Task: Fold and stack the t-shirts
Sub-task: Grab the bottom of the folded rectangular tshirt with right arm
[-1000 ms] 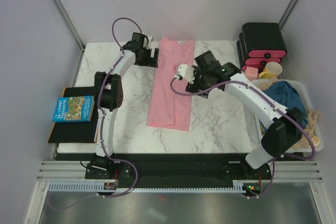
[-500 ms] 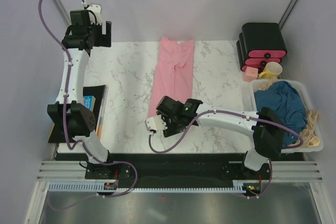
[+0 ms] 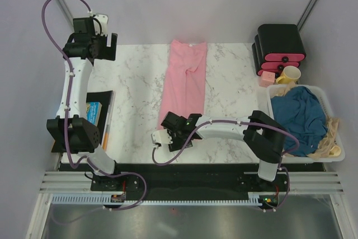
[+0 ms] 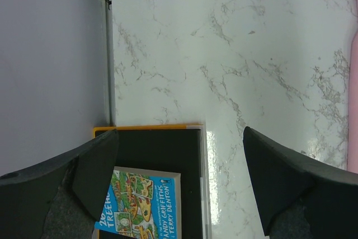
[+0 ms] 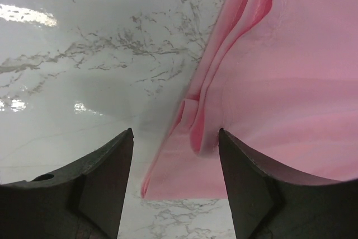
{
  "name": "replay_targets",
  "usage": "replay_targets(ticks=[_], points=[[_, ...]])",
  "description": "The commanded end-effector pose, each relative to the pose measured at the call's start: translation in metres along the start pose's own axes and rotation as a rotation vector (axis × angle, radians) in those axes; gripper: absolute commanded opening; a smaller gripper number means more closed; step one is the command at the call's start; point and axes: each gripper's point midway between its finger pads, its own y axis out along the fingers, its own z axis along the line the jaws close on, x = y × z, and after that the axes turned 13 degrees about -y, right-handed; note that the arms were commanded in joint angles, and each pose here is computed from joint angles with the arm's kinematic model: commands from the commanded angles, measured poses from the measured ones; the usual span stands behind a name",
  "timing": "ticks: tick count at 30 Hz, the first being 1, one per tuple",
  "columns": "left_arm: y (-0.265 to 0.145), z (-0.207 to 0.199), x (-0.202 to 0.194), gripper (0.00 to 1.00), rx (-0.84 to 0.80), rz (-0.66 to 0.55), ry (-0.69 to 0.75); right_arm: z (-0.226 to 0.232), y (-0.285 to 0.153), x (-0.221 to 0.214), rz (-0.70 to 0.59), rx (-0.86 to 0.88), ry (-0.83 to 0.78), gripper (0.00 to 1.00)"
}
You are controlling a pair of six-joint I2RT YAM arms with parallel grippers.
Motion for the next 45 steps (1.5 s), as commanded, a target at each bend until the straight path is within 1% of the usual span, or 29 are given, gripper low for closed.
replay_targets(ticks=[1, 9, 13, 19, 24, 29, 32, 33, 34, 36, 37, 39, 40, 41, 42, 43, 45], points=[[-0.023, 0.011, 0.023, 1.0, 0.031, -0.069, 0.041, -0.007, 0.014, 0.007, -0.032, -0.061, 0.064, 0.69], [-0.021, 0.012, 0.02, 1.0, 0.038, -0.049, 0.04, -0.021, 0.031, 0.009, -0.041, -0.125, 0.128, 0.69], [-0.022, 0.014, 0.019, 1.0, 0.046, -0.046, 0.053, -0.026, 0.037, 0.0, -0.025, -0.142, 0.158, 0.66], [-0.021, 0.019, 0.024, 1.0, 0.069, -0.051, 0.087, -0.034, 0.025, -0.017, 0.007, -0.167, 0.19, 0.66], [-0.015, 0.018, 0.025, 1.0, 0.064, -0.047, 0.087, -0.023, 0.02, -0.025, 0.022, -0.133, 0.198, 0.66], [-0.007, 0.017, 0.029, 1.0, 0.06, -0.046, 0.085, -0.009, 0.028, -0.029, 0.031, -0.084, 0.208, 0.66], [-0.006, 0.017, 0.033, 1.0, 0.063, -0.052, 0.091, -0.002, 0.032, -0.029, 0.029, -0.049, 0.213, 0.63], [-0.006, 0.018, 0.034, 1.0, 0.064, -0.053, 0.095, 0.0, 0.032, -0.027, 0.021, -0.039, 0.215, 0.6], [-0.005, 0.019, 0.035, 1.0, 0.066, -0.054, 0.101, 0.003, 0.034, -0.027, 0.025, -0.023, 0.217, 0.55], [-0.003, 0.02, 0.037, 1.0, 0.074, -0.056, 0.105, 0.005, 0.035, -0.027, 0.022, -0.005, 0.218, 0.49], [-0.003, 0.021, 0.038, 1.0, 0.076, -0.059, 0.108, 0.009, 0.037, -0.027, 0.026, 0.013, 0.218, 0.42], [-0.003, 0.022, 0.042, 1.0, 0.079, -0.066, 0.114, 0.011, 0.036, -0.024, 0.012, 0.027, 0.215, 0.35], [-0.003, 0.022, 0.043, 1.0, 0.08, -0.068, 0.115, 0.012, 0.035, -0.023, 0.009, 0.035, 0.217, 0.29], [-0.002, 0.022, 0.044, 1.0, 0.078, -0.069, 0.116, 0.01, 0.033, -0.021, 0.004, 0.038, 0.218, 0.26], [-0.001, 0.023, 0.045, 1.0, 0.08, -0.07, 0.119, 0.008, 0.03, -0.02, 0.0, 0.036, 0.221, 0.18], [0.0, 0.023, 0.044, 0.99, 0.079, -0.069, 0.119, 0.013, 0.027, -0.015, -0.021, 0.067, 0.223, 0.12], [0.0, 0.022, 0.044, 0.99, 0.078, -0.067, 0.125, 0.007, 0.014, -0.008, -0.052, 0.063, 0.225, 0.01]])
